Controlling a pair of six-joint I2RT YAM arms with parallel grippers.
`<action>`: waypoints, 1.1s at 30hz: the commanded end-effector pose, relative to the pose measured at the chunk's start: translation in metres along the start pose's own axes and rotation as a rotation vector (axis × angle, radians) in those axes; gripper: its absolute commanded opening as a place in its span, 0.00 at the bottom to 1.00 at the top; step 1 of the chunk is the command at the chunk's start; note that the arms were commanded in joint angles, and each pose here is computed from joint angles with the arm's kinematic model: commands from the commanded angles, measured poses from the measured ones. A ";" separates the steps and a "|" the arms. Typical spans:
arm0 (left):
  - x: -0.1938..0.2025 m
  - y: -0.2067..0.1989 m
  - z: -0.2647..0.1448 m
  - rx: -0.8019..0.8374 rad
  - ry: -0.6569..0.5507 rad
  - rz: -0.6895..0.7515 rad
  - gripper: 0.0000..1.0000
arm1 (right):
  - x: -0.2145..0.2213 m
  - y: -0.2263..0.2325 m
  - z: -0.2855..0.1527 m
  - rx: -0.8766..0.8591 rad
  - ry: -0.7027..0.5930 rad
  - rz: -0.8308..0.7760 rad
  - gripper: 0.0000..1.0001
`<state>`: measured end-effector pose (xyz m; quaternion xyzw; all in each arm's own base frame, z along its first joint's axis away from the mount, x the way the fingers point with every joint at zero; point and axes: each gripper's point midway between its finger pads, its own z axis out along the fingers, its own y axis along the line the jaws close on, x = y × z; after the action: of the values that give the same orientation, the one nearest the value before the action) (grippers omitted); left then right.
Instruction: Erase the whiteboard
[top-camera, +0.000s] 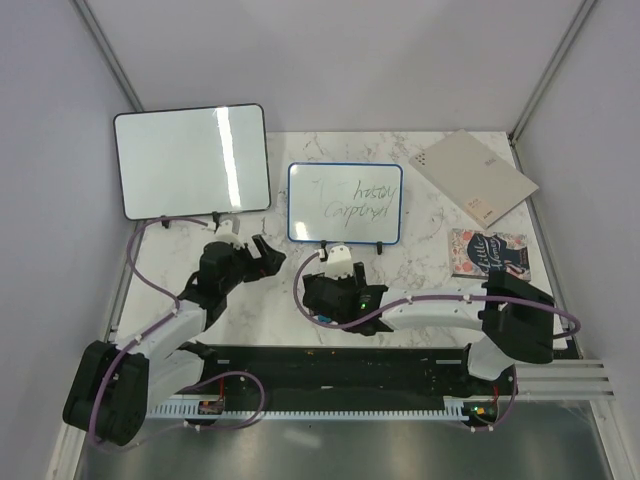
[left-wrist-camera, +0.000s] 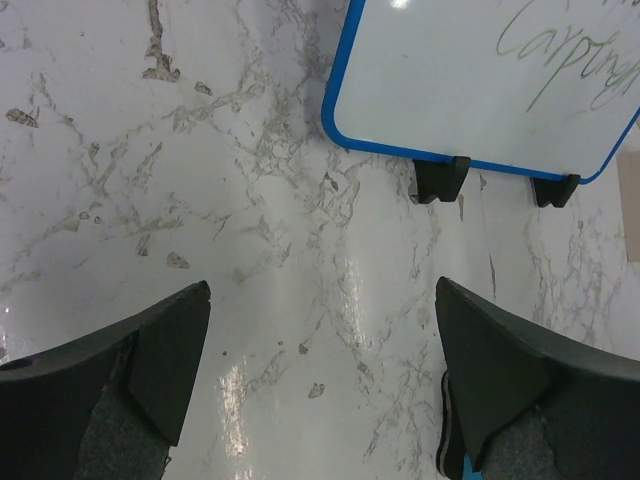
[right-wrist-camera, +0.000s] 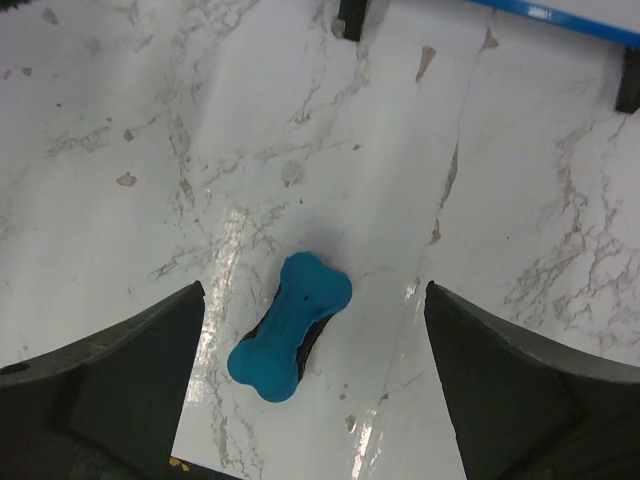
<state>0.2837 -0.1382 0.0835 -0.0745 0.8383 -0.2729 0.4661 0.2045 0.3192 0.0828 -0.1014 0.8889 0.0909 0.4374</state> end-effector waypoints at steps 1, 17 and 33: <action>-0.020 -0.009 0.003 0.009 -0.021 -0.024 0.99 | 0.002 -0.012 -0.001 0.114 0.000 0.103 0.98; -0.016 0.011 0.004 -0.105 0.017 -0.029 0.99 | 0.038 0.003 0.017 0.152 0.113 0.194 0.55; -0.009 0.013 0.008 -0.105 0.055 -0.011 0.99 | 0.034 0.025 0.008 0.100 0.104 0.206 0.66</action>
<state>0.2879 -0.1247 0.0677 -0.1011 0.8706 -0.2274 0.4244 0.1840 0.3214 0.0374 -0.0015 0.9241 0.0592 0.3776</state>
